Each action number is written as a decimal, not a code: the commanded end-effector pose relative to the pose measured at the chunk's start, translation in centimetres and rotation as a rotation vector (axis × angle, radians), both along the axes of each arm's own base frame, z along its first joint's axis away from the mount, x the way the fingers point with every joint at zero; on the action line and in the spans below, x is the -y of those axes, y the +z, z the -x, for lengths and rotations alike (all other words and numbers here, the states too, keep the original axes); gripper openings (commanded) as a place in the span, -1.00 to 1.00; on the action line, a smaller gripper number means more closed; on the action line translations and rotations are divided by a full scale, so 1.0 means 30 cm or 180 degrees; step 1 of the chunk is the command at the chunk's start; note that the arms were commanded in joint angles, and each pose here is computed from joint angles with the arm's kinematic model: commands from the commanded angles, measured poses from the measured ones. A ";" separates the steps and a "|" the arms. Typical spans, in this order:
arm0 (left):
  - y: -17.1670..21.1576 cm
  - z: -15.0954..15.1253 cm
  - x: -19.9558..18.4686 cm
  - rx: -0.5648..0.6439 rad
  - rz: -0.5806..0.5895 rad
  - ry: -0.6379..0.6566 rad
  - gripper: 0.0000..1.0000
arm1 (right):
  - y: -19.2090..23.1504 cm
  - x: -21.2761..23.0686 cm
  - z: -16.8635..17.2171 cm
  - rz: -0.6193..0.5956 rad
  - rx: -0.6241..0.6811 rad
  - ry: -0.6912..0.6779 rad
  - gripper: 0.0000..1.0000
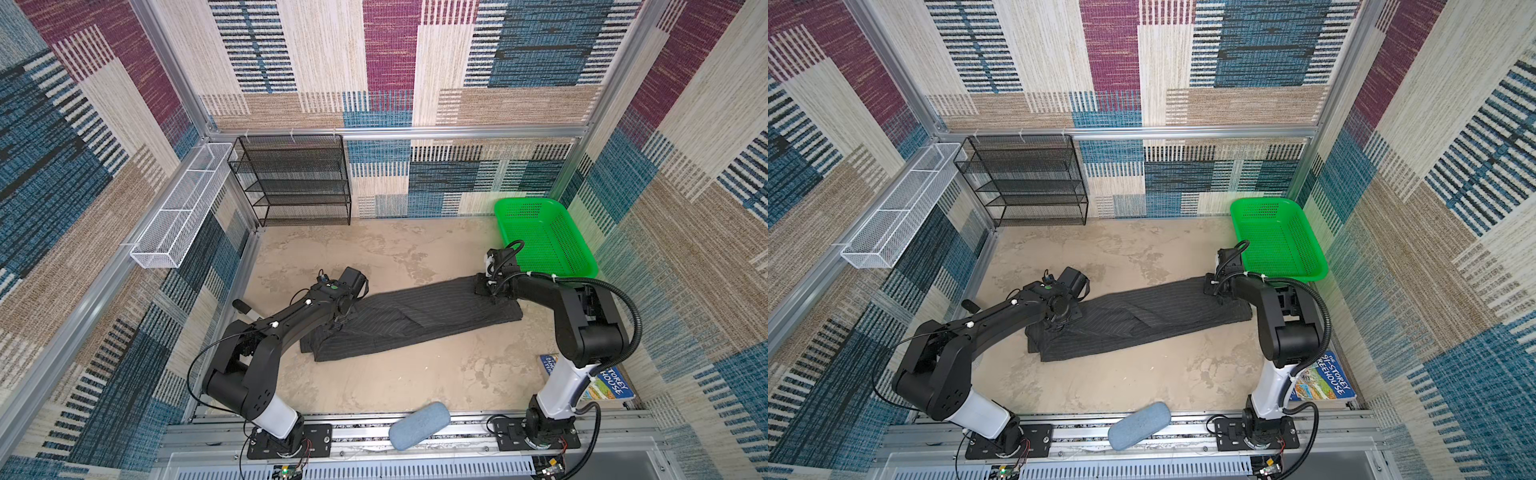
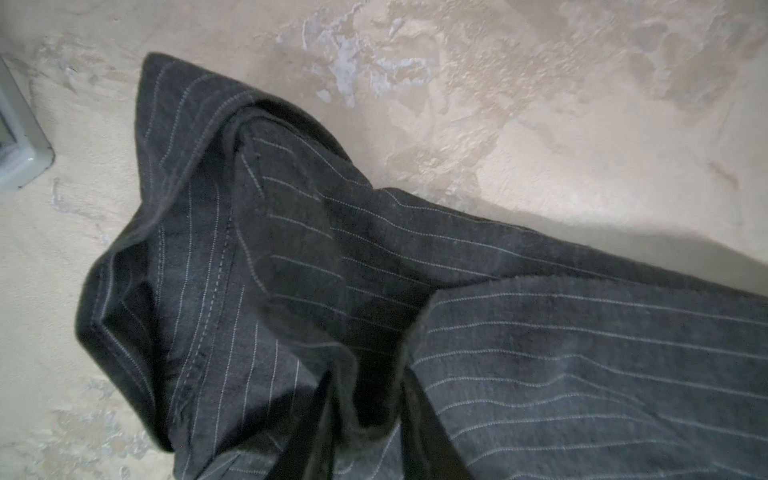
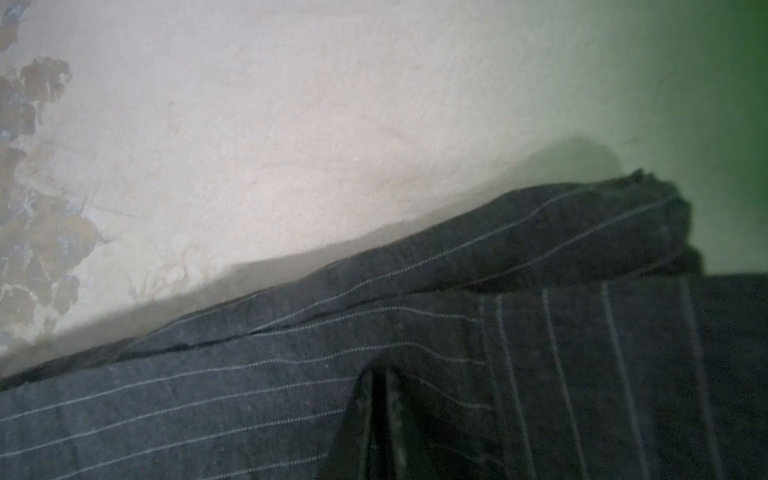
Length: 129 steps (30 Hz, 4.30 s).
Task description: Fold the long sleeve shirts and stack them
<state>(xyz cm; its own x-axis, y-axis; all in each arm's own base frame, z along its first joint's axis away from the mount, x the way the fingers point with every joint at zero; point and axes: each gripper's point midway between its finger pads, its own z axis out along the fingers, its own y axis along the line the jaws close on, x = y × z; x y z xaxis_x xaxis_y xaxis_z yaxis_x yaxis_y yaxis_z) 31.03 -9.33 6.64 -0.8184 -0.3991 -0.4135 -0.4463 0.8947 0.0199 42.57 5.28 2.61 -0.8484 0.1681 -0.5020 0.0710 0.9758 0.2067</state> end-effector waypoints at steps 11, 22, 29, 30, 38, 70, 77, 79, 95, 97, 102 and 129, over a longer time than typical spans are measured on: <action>0.058 0.104 -0.131 0.0386 0.0101 0.0010 -1.00 | -0.075 0.045 0.053 0.0173 -0.0336 -0.0173 -0.87; 0.012 0.166 -0.133 0.0463 0.0632 -0.0144 -0.86 | -0.048 0.057 0.016 0.0236 -0.0293 -0.0214 -0.89; 0.077 0.213 -0.104 0.0430 0.0987 0.0064 -0.27 | -0.023 0.047 0.021 0.0181 -0.0240 -0.0188 -0.87; 0.086 0.226 -0.090 0.0389 0.1086 0.0095 -0.22 | -0.021 0.046 0.024 0.0173 -0.0237 -0.0185 -0.87; 0.122 0.282 0.091 0.0210 0.1315 -0.0033 -0.16 | -0.005 0.040 0.028 0.0147 -0.0201 -0.0160 -0.86; -0.016 0.096 0.606 -0.0235 -0.0853 -0.2578 -0.14 | 0.000 0.000 0.018 -0.0013 -0.0183 -0.0012 -0.87; -0.047 0.055 0.600 -0.0230 -0.1139 -0.2581 -0.11 | 0.003 0.007 0.012 0.0026 -0.0190 -0.0016 -0.87; -0.049 0.044 0.595 -0.0197 -0.1195 -0.2528 -0.12 | 0.005 0.006 0.008 0.0022 -0.0185 -0.0015 -0.87; -0.050 0.062 0.559 -0.0126 -0.1207 -0.2303 -1.00 | 0.005 0.015 -0.003 0.0070 -0.0204 -0.0047 -0.88; -0.034 0.080 0.555 -0.0087 -0.1161 -0.2273 -1.00 | 0.004 0.016 -0.009 0.0068 -0.0207 -0.0066 -0.89; -0.014 0.161 0.541 0.0003 -0.1001 -0.2226 -1.00 | 0.006 0.018 -0.025 0.0071 -0.0209 -0.0097 -0.89; -0.028 0.416 0.351 -0.0247 -0.1056 -0.1739 -0.49 | 0.074 0.016 -0.046 0.0043 -0.0131 -0.0102 -0.64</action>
